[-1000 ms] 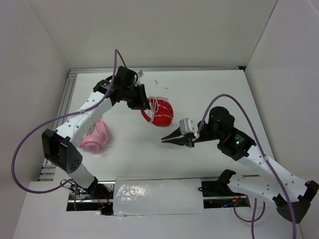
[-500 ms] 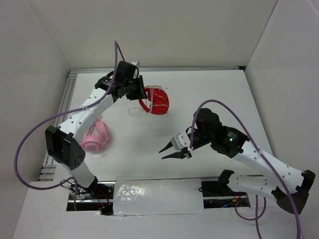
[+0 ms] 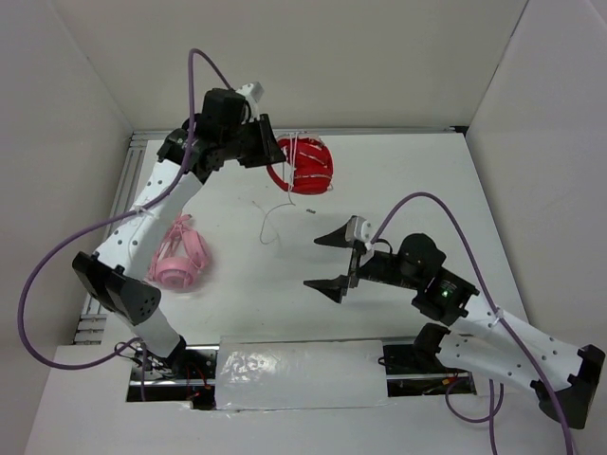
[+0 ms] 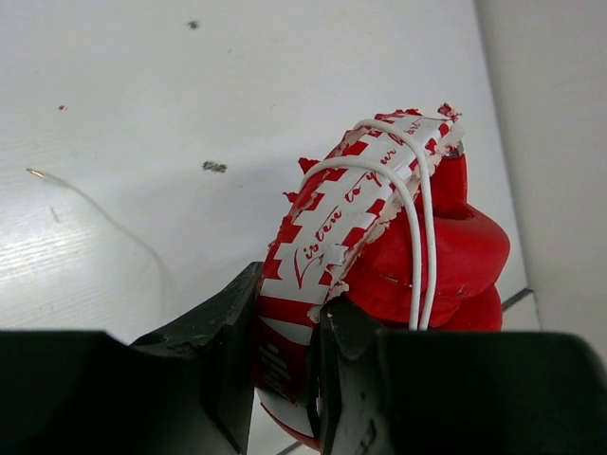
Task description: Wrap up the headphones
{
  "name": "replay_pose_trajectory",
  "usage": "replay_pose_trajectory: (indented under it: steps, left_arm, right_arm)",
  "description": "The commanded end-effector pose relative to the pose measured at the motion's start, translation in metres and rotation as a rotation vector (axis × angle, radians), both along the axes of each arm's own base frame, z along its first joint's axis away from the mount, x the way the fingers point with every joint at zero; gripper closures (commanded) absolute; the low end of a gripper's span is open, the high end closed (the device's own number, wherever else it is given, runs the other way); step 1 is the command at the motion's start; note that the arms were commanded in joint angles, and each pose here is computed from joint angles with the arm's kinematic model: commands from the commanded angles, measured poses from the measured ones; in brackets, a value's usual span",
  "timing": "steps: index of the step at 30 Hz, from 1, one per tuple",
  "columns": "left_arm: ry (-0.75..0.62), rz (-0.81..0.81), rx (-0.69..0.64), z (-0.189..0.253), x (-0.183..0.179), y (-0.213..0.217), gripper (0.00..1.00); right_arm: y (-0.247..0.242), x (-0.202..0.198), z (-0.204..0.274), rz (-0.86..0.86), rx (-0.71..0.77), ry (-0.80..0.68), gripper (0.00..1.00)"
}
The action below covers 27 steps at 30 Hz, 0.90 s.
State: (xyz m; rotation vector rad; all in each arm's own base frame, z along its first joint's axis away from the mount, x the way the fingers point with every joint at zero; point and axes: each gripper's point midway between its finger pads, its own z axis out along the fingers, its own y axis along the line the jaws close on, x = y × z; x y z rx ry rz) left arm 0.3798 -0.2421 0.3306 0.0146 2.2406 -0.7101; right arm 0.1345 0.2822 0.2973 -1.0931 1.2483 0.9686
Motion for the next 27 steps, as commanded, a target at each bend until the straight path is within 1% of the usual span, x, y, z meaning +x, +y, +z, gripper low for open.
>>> replay_pose_trajectory:
  steps: [1,4,7,9,10,11,12,13,15,16,17,18,20,21,22,23,24,25,26,27]
  left_arm:
    - [-0.169,-0.102,-0.150,0.086,-0.024,-0.012,1.00]
    - [-0.209,-0.152,-0.189,0.110,-0.038,-0.016,1.00]
    - [-0.254,-0.211,-0.231,0.132,-0.057,-0.018,1.00]
    - [-0.270,-0.245,-0.246,0.139,-0.067,-0.020,1.00]
    - [-0.284,-0.259,-0.258,0.145,-0.072,-0.020,1.00]
    - [-0.285,-0.278,-0.266,0.148,-0.077,-0.021,1.00]
    - [-0.297,-0.292,-0.271,0.152,-0.081,-0.022,1.00]
    - [-0.302,-0.300,-0.279,0.155,-0.086,-0.021,1.00]
    - [-0.314,-0.315,-0.289,0.161,-0.090,-0.022,1.00]
    - [-0.315,-0.319,-0.292,0.163,-0.092,-0.022,1.00]
    - [-0.313,-0.330,-0.297,0.163,-0.094,-0.024,1.00]
    - [-0.314,-0.336,-0.301,0.165,-0.095,-0.025,1.00]
    - [-0.311,-0.352,-0.306,0.167,-0.098,-0.026,1.00]
    - [-0.308,-0.365,-0.310,0.168,-0.101,-0.027,1.00]
    - [-0.303,-0.371,-0.314,0.168,-0.101,-0.029,1.00]
    - [-0.307,-0.376,-0.316,0.170,-0.103,-0.029,1.00]
    - [-0.309,-0.370,-0.316,0.171,-0.103,-0.029,1.00]
    - [-0.311,-0.367,-0.315,0.172,-0.103,-0.029,1.00]
    - [-0.320,-0.370,-0.315,0.174,-0.105,-0.030,1.00]
    - [-0.321,-0.366,-0.313,0.174,-0.105,-0.029,1.00]
  right_arm:
    - [-0.007,0.021,0.021,-0.161,0.171,0.085,0.00]
    - [-0.010,0.033,-0.001,-0.234,0.196,0.122,0.00]
    - [-0.018,0.052,-0.022,-0.353,0.233,0.168,0.00]
    - [-0.024,0.062,-0.030,-0.420,0.265,0.214,0.00]
    - [-0.029,0.069,-0.034,-0.470,0.307,0.276,0.00]
    - [-0.032,0.073,-0.036,-0.489,0.324,0.306,0.00]
    - [-0.042,0.084,-0.040,-0.559,0.357,0.356,0.00]
    - [-0.046,0.089,-0.043,-0.597,0.412,0.457,0.00]
    - [-0.061,0.107,-0.060,-0.733,0.458,0.597,0.00]
    - [-0.063,0.113,-0.069,-0.771,0.490,0.672,0.00]
    - [-0.062,0.114,-0.075,-0.766,0.472,0.678,0.00]
    - [-0.059,0.114,-0.076,-0.742,0.470,0.671,0.00]
    - [-0.048,0.109,-0.084,-0.677,0.420,0.689,0.00]
    - [-0.049,0.112,-0.089,-0.695,0.417,0.719,0.00]
    - [-0.051,0.117,-0.098,-0.734,0.436,0.794,0.01]
    - [-0.052,0.125,-0.093,-0.764,0.474,0.857,0.02]
    - [-0.068,0.131,-0.122,-0.889,0.415,0.974,0.03]
    - [-0.068,0.130,-0.141,-0.926,0.363,1.081,0.03]
    - [-0.067,0.131,-0.146,-0.941,0.342,1.215,0.02]
    - [-0.074,0.131,-0.153,-0.973,0.327,1.231,0.01]
